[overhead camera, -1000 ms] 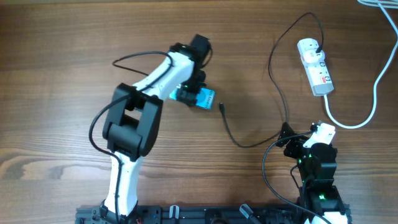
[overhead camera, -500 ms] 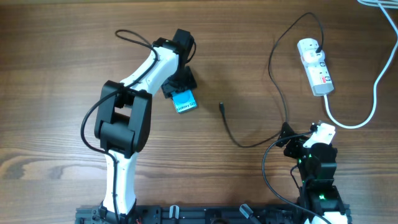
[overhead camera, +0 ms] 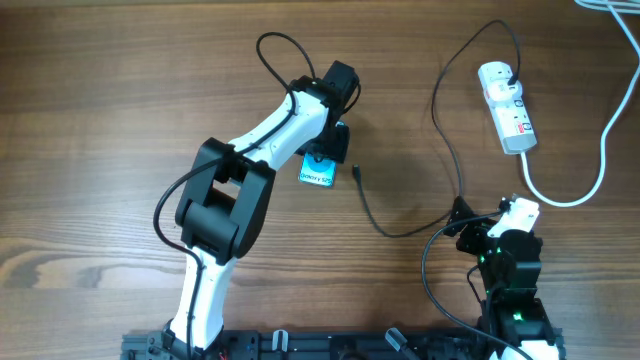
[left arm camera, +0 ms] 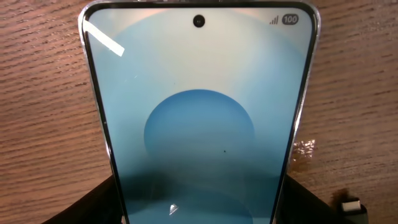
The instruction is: Plug charger to phone and switch on socket
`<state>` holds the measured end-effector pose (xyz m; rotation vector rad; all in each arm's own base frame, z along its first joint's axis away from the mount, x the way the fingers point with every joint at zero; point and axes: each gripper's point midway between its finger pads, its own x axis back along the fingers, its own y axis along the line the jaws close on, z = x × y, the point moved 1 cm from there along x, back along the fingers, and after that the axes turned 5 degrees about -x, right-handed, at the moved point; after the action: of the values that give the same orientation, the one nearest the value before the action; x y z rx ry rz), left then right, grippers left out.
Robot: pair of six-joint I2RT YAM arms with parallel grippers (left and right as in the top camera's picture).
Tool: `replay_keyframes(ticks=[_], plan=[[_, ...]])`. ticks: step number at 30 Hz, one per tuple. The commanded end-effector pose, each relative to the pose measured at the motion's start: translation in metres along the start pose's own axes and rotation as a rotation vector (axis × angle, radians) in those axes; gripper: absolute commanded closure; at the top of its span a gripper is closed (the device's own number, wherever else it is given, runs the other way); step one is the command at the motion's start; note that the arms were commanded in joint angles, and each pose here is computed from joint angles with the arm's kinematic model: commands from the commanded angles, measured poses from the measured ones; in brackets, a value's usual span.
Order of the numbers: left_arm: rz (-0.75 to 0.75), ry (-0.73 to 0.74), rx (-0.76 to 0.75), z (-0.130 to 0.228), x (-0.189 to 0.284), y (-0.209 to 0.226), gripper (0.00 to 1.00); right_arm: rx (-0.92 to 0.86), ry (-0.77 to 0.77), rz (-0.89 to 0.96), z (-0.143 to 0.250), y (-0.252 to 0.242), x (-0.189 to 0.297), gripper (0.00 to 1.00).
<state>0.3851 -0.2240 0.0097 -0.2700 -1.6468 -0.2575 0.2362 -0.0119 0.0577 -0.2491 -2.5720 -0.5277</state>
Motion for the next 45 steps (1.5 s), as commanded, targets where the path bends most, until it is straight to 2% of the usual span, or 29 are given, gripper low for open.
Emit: replay_keyframes(ticks=[1,5,7,18,22,27,30,38,40,45], plan=[[-0.031,0.028,0.130,0.003,-0.014,0.020,0.45,-0.010,-0.022,0.005,-0.008,0.002,0.001,0.00],[-0.037,0.030,0.289,0.002,-0.015,0.038,0.44,-0.010,-0.022,0.005,-0.008,0.002,0.001,0.00],[-0.036,0.037,0.321,0.003,-0.015,0.043,0.44,-0.010,-0.022,0.005,-0.008,0.002,0.001,0.00],[-0.038,0.055,0.311,0.007,-0.014,0.042,0.22,-0.010,-0.022,0.005,-0.008,0.002,0.001,0.00],[-0.033,0.052,0.212,0.006,-0.014,0.040,0.23,-0.010,-0.022,0.005,-0.008,0.002,0.001,0.00],[-0.032,0.047,0.210,0.005,-0.014,0.040,0.24,-0.010,-0.022,0.005,-0.008,0.002,0.001,0.00],[-0.031,0.043,0.205,0.004,-0.015,0.039,0.29,-0.010,-0.022,0.005,-0.008,0.002,0.001,0.00],[-0.030,0.039,0.203,0.003,-0.015,0.039,0.29,-0.010,-0.022,0.005,-0.008,0.002,0.001,0.00],[-0.030,0.040,0.204,0.003,-0.015,0.039,0.13,-0.010,-0.022,0.005,-0.008,0.002,0.001,0.00],[-0.035,0.055,0.249,0.007,-0.014,0.040,0.08,-0.010,-0.022,0.005,-0.008,0.002,0.001,0.00]])
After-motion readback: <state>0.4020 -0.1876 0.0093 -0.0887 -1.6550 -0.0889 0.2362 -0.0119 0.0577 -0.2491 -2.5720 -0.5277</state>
